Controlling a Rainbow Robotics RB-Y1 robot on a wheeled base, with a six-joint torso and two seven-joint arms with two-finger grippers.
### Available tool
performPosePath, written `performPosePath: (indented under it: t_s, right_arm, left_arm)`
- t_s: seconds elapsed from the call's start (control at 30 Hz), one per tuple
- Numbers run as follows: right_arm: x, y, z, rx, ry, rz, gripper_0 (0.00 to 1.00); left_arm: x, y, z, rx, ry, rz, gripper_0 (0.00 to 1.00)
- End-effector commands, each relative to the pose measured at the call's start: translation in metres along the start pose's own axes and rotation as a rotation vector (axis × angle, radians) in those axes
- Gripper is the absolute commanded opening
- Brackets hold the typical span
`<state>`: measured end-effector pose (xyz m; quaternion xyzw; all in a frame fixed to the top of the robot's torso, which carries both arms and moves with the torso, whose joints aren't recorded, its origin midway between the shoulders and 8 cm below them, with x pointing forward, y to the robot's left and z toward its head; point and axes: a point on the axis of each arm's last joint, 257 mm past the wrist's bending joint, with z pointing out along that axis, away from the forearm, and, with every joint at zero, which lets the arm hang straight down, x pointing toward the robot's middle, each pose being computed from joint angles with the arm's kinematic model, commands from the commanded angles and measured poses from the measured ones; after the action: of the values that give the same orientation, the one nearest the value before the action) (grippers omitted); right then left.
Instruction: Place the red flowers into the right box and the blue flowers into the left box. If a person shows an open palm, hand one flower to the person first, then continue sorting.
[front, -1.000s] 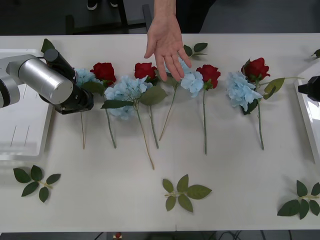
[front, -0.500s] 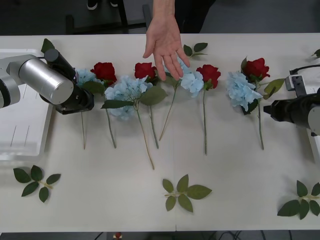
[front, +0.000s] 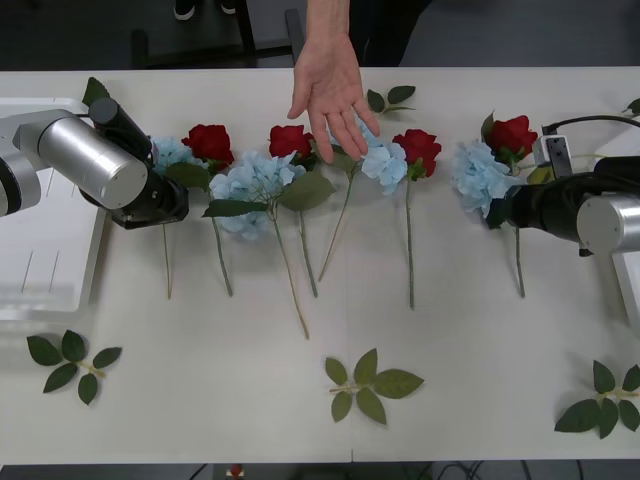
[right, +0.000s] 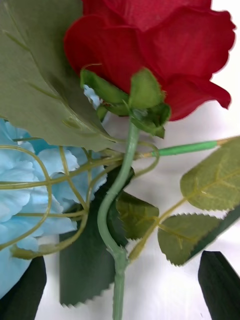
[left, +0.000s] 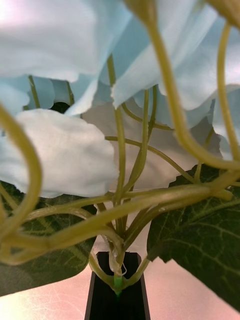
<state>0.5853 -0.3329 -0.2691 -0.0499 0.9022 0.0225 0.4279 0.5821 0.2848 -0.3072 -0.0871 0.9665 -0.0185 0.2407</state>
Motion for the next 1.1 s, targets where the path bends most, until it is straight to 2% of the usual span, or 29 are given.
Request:
performPosePath:
  t_s: [0.03,0.4,0.47,0.5,0.53,0.57,0.63,0.9,1.1]
  right_arm:
    - [-0.028,-0.006,0.006,0.02,-0.051,-0.004,0.83]
    - [-0.012,-0.035,0.013,0.084,-0.013,-0.026,0.73]
    - [-0.01,-0.038,0.013,0.09,-0.009,-0.03,0.61]
    - [-0.01,-0.039,0.013,0.093,-0.009,-0.033,0.49]
    - [-0.01,-0.04,0.013,0.097,-0.009,-0.036,0.29]
    - [-0.009,-0.041,0.013,0.101,-0.007,-0.042,0.16]
    - [-0.009,-0.041,0.013,0.106,-0.006,-0.048,0.0]
    - [-0.015,-0.037,0.012,0.094,-0.019,-0.046,0.0]
    - [-0.038,-0.023,-0.01,0.057,-0.023,-0.021,0.0]
  left_arm:
    - [0.004,-0.013,0.0,0.026,0.008,0.024,0.0]
    - [0.004,-0.013,0.0,0.024,0.007,0.023,0.0]
    - [0.003,-0.012,0.0,0.023,0.007,0.022,0.0]
    - [0.004,-0.012,0.0,0.024,0.009,0.022,0.0]
    - [0.004,-0.013,0.0,0.024,0.007,0.023,0.0]
    - [0.004,-0.013,0.0,0.024,0.007,0.023,0.0]
    - [0.004,-0.013,0.0,0.024,0.007,0.023,0.0]
    - [0.004,-0.011,0.0,0.023,0.008,0.022,0.0]
    - [0.005,-0.013,0.0,0.025,0.009,0.025,0.0]
